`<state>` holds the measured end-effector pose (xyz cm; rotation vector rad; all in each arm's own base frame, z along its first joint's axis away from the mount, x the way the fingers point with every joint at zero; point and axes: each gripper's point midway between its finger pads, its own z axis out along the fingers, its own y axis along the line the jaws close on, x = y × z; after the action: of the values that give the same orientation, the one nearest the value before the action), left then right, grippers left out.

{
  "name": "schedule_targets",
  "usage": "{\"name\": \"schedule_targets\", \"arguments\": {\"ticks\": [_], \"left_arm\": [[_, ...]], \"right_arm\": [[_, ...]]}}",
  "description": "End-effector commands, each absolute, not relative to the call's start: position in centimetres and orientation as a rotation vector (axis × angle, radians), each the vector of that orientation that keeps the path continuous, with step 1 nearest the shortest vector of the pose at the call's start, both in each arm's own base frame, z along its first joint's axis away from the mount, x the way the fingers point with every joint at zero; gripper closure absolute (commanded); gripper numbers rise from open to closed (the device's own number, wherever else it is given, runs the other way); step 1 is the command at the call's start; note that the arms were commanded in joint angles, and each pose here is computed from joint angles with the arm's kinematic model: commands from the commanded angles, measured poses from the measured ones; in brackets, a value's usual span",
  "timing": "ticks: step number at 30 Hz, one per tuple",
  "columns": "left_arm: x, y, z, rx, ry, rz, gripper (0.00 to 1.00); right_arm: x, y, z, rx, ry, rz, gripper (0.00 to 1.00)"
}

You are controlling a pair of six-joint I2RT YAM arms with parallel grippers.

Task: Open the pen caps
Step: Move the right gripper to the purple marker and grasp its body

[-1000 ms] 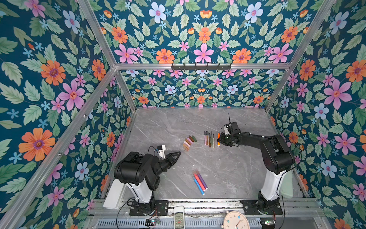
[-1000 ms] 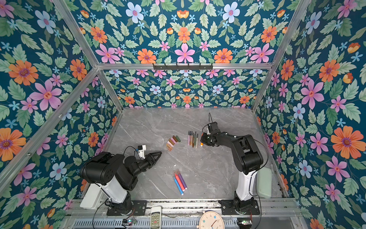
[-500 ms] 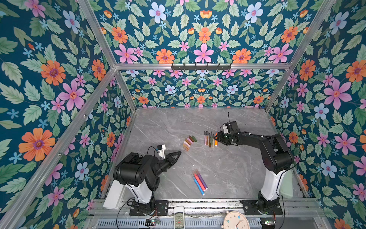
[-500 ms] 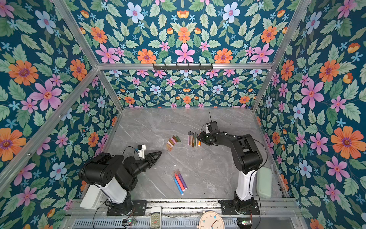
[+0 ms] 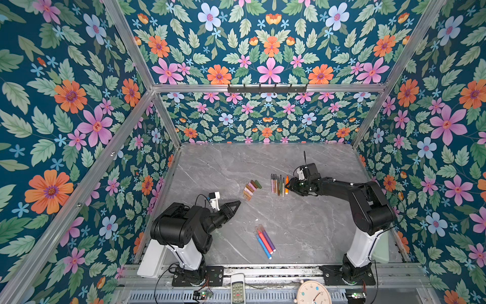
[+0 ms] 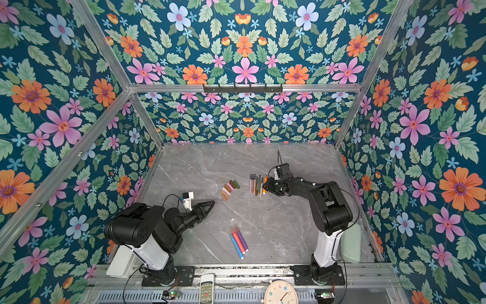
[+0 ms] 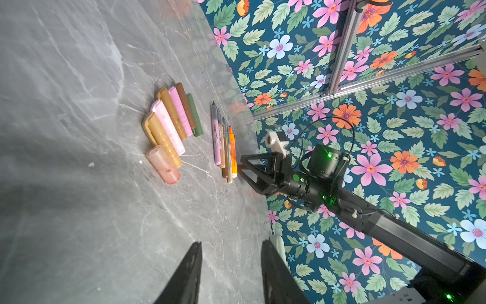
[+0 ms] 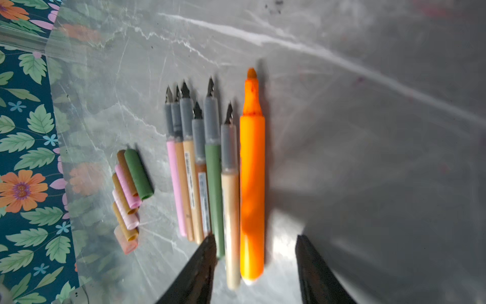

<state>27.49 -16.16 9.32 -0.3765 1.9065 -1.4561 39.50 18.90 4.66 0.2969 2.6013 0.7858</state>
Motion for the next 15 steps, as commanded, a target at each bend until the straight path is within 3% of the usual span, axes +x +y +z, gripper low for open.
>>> {"name": "schedule_targets", "arguments": {"ticks": [1,5,15], "left_arm": [[27.9,-16.2,10.9,-0.336,1.838,-1.465,0.59],[28.1,-16.1,11.0,-0.337,1.830,-1.458,0.60],[28.1,-15.6,10.9,-0.365,1.821,-1.424,0.60]], "right_arm": [[37.7,18.1,5.9,0.265,2.590,0.732,0.49],[32.9,19.3,7.9,0.114,2.613,0.672,0.49],[18.0,25.5,6.5,-0.317,2.689,0.514,0.49]]}}
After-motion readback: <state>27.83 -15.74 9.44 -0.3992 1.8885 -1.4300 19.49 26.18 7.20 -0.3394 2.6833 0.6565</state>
